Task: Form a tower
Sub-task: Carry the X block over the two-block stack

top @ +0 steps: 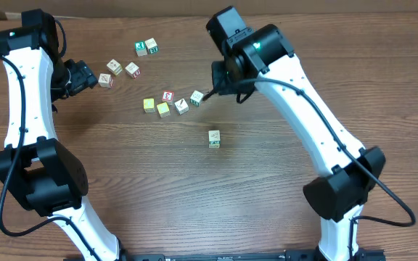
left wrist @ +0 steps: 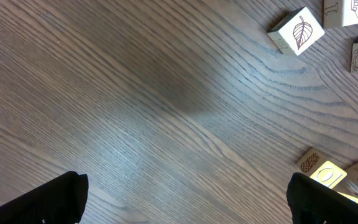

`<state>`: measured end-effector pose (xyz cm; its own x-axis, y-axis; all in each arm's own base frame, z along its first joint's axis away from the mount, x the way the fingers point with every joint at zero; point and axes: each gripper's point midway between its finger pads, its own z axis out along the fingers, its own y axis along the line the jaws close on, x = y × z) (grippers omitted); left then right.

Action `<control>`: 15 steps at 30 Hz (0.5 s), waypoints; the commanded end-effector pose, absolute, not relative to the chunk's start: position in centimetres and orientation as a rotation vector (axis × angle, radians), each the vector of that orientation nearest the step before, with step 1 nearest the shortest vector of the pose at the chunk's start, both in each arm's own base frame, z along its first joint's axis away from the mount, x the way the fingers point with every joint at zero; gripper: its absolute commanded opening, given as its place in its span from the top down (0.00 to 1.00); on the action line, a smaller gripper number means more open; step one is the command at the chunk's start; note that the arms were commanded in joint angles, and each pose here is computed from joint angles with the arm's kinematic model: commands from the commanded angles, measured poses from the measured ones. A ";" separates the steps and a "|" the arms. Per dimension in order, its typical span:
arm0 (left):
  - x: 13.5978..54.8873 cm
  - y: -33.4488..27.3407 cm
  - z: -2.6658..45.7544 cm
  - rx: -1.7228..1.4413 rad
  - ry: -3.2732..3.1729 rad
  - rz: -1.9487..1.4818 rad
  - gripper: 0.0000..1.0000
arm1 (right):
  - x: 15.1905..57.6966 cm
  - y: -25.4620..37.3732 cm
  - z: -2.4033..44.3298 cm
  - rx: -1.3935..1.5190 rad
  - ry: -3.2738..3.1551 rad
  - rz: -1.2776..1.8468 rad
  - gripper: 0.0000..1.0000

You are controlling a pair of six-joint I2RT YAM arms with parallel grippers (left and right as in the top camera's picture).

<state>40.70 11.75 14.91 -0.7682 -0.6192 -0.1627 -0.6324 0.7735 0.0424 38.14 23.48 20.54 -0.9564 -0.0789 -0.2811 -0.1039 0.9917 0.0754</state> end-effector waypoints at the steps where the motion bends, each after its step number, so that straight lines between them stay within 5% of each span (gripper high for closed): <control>1: 40.9 11.7 15.9 -0.987 2.802 0.134 0.00 | 37.0 23.2 19.9 -0.055 2.913 0.098 0.71; 15: 40.9 11.7 15.9 -0.986 2.801 0.134 0.00 | 34.7 22.8 18.2 0.069 3.003 0.030 0.71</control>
<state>40.70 11.75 14.91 -0.7682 -0.6192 -0.1627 -0.6324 0.7735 0.0424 35.11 22.28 19.03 -0.9890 0.0267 -0.1457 0.0230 0.9994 0.0270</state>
